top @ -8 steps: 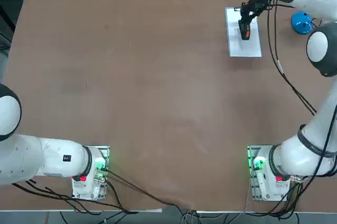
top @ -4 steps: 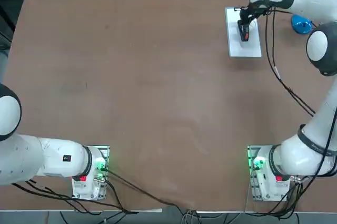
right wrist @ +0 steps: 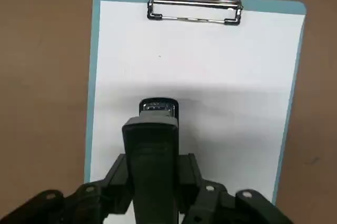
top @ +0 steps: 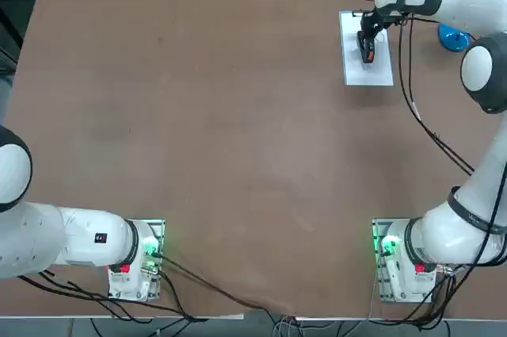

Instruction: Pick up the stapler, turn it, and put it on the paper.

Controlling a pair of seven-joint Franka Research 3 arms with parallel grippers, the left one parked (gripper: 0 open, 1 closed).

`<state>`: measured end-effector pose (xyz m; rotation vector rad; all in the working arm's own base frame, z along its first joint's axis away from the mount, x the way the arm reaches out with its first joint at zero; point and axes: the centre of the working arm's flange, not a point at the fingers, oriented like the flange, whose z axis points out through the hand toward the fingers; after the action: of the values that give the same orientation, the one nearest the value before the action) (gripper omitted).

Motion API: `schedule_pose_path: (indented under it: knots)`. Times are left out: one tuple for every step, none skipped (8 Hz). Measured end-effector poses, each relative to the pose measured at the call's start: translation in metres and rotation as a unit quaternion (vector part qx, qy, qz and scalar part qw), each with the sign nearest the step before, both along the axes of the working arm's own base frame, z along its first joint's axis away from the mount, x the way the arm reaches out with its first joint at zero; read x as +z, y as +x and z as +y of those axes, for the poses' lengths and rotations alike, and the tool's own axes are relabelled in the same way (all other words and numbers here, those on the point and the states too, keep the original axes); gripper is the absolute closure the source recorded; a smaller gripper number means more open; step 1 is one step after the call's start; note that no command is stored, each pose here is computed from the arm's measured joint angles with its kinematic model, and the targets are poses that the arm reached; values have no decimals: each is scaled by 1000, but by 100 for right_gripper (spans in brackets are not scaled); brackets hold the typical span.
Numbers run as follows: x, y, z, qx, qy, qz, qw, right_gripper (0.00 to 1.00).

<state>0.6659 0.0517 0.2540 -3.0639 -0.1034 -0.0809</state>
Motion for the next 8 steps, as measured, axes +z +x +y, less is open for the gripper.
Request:
schedule_pose_path:
  knots:
    - [0, 0, 0, -10, 0, 0, 1000, 58]
    - [0, 0, 1, -23, -1, -1, 1000, 58]
    - [0, 0, 3, -34, -10, -1, 999, 58]
    - [0, 0, 6, -41, -24, -2, 999, 58]
    - [-1, 0, 6, -41, -38, -3, 998, 58]
    - [-2, 0, 3, -38, -47, -5, 998, 58]
    - [-5, 1, 0, -38, -50, -7, 998, 58]
    - [-8, 2, -2, -39, -49, -13, 998, 58]
